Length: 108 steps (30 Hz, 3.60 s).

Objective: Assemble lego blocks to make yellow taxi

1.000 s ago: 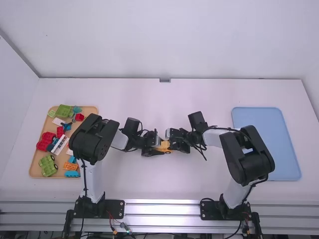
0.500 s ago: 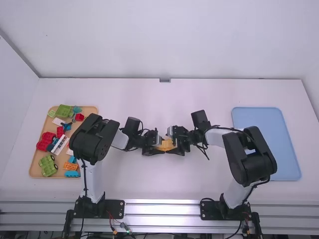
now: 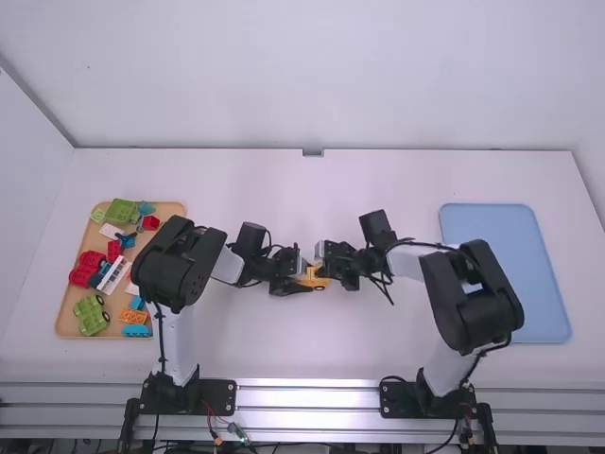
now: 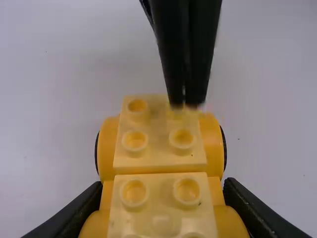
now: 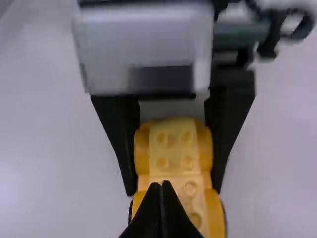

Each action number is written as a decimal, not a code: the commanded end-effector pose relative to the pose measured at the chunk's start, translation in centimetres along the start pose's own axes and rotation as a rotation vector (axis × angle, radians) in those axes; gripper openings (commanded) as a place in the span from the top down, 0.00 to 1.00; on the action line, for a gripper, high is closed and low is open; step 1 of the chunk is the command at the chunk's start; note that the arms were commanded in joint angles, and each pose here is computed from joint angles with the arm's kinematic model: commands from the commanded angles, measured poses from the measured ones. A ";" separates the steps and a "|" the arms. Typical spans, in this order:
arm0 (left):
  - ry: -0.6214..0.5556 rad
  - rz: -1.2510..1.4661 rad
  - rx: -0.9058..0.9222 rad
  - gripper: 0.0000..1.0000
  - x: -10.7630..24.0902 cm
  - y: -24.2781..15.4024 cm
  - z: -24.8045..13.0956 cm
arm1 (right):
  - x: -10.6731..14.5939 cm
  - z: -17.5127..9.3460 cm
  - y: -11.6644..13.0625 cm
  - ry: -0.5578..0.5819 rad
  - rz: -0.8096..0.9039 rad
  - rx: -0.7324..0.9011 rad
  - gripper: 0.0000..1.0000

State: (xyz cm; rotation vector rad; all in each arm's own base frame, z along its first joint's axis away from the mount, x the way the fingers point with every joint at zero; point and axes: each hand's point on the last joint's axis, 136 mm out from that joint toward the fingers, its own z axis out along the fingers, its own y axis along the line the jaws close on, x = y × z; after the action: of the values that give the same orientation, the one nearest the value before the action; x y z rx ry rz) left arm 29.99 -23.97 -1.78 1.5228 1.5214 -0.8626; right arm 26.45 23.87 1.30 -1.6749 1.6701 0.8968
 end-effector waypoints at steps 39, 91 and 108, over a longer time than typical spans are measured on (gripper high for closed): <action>-0.061 -0.053 0.019 0.01 -1.3 0.1 -1.9 | -7.0 -9.3 -3.9 -0.004 0.013 0.284 0.01; 0.150 -2.339 -1.777 0.36 11.3 -12.3 -40.5 | -10.8 -11.6 -9.0 -0.103 -0.101 0.513 0.01; 0.269 -2.370 -1.610 0.48 15.0 -10.8 -39.0 | -11.0 -11.6 -9.0 -0.114 -0.073 0.513 0.01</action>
State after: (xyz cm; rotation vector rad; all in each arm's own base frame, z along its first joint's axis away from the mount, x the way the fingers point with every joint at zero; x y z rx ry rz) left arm 17.02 16.54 1.38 -1.8400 2.4100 0.0266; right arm 36.19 21.18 16.38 -1.3064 1.5806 0.4539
